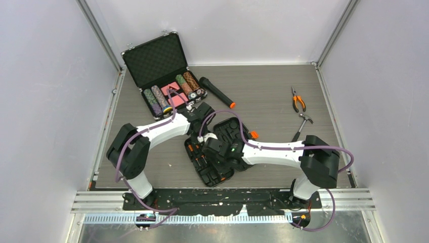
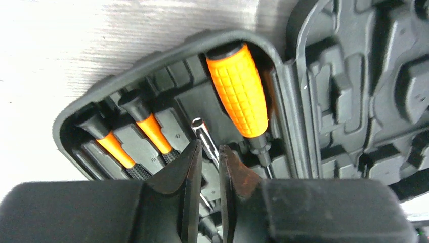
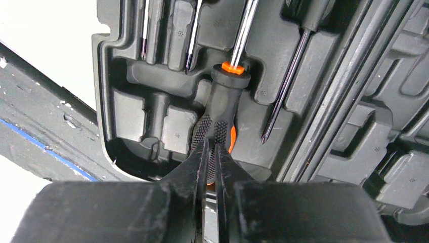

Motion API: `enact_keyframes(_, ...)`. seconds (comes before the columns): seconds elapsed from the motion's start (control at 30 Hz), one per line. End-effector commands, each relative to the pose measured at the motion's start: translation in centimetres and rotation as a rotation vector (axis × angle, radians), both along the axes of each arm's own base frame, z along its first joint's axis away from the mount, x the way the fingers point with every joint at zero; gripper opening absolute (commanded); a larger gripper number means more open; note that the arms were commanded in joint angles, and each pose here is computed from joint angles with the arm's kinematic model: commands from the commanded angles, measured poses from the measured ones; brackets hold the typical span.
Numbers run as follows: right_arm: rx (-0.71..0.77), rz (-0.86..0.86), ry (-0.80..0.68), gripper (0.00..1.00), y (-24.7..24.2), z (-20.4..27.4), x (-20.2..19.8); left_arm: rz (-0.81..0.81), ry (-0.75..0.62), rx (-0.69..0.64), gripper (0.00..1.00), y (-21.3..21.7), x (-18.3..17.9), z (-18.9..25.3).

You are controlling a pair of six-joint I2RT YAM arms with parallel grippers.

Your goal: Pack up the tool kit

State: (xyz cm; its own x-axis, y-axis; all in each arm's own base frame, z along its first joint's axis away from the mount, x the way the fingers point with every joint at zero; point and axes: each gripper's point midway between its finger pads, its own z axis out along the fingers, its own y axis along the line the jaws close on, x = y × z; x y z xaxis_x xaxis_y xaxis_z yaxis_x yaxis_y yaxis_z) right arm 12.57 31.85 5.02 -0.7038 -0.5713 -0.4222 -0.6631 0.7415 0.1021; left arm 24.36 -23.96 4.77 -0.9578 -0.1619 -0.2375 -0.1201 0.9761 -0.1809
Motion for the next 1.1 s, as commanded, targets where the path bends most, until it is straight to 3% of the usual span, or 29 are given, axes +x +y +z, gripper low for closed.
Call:
enact_keyframes(0.0,-0.062,0.016,0.088,0.05,-1.5,-2.6,-2.3,0.085,-0.182,-0.053,0.21,-0.6,3.6,2.8)
enact_keyframes(0.2,-0.063,0.015,0.087,0.05,-1.5,-2.6,-2.3,0.099,-0.145,0.014,0.24,-0.1,3.7,1.3)
enact_keyframes(0.53,-0.057,0.014,0.088,0.05,-1.4,-2.5,-2.3,0.093,-0.062,0.035,0.0,-0.4,2.9,-1.0)
enact_keyframes(1.07,-0.014,0.016,0.101,0.05,-0.6,-2.0,-2.2,-0.041,0.11,0.223,0.0,-2.4,0.6,-5.8)
